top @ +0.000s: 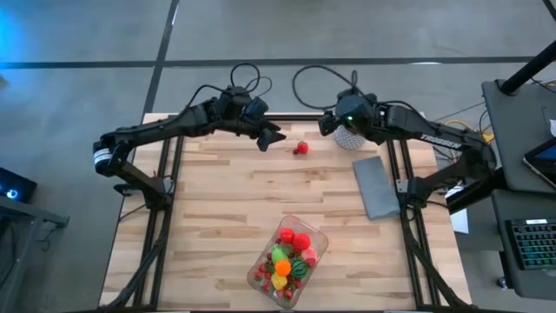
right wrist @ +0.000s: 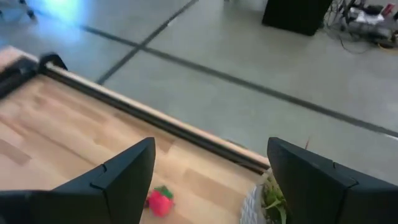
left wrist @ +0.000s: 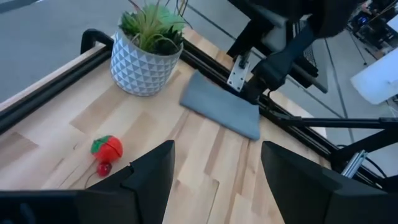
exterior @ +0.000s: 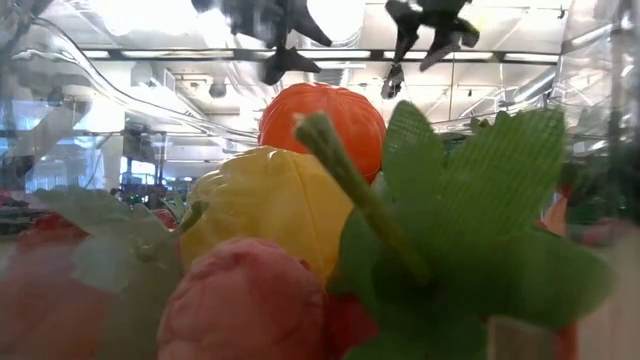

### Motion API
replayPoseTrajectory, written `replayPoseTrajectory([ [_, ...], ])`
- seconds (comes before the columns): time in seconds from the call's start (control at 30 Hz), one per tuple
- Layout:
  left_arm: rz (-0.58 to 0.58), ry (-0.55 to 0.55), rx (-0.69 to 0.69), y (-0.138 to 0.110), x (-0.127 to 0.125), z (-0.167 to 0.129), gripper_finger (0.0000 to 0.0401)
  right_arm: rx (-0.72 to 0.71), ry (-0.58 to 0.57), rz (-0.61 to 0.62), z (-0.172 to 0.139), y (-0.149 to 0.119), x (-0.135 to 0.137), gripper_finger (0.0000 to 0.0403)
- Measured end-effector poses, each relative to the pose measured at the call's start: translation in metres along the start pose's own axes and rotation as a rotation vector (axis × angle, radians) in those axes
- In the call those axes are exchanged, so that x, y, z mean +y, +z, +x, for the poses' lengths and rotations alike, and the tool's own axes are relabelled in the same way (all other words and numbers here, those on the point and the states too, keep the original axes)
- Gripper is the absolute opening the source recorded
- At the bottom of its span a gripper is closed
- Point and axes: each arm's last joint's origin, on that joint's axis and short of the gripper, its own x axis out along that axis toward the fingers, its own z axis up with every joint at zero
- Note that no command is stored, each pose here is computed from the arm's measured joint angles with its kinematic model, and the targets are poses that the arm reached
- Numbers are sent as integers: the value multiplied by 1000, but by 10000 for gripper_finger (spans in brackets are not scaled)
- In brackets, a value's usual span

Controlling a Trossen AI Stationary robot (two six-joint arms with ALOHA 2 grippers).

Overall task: Pick and placing Produce into tupperware
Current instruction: Put the red strawberry into the transparent basket

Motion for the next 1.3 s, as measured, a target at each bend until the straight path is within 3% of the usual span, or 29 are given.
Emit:
replayPoseTrajectory([
  [0.23,-51,19,44,-13,7,6,225,144,-29,-105,32,-17,15,303],
  [0.37,-110,46,101,-25,14,10,225,238,33,-152,53,-26,26,301],
  [0.53,-138,75,134,-38,18,5,225,505,192,0,120,-37,16,301],
  [0.73,-136,152,61,-49,17,-29,225,676,296,117,177,-50,4,301],
  [1.03,-191,270,-36,-85,25,-74,225,742,287,146,207,-62,13,302],
  [1.3,-210,305,-51,-106,32,-84,225,789,234,164,210,-72,23,302],
])
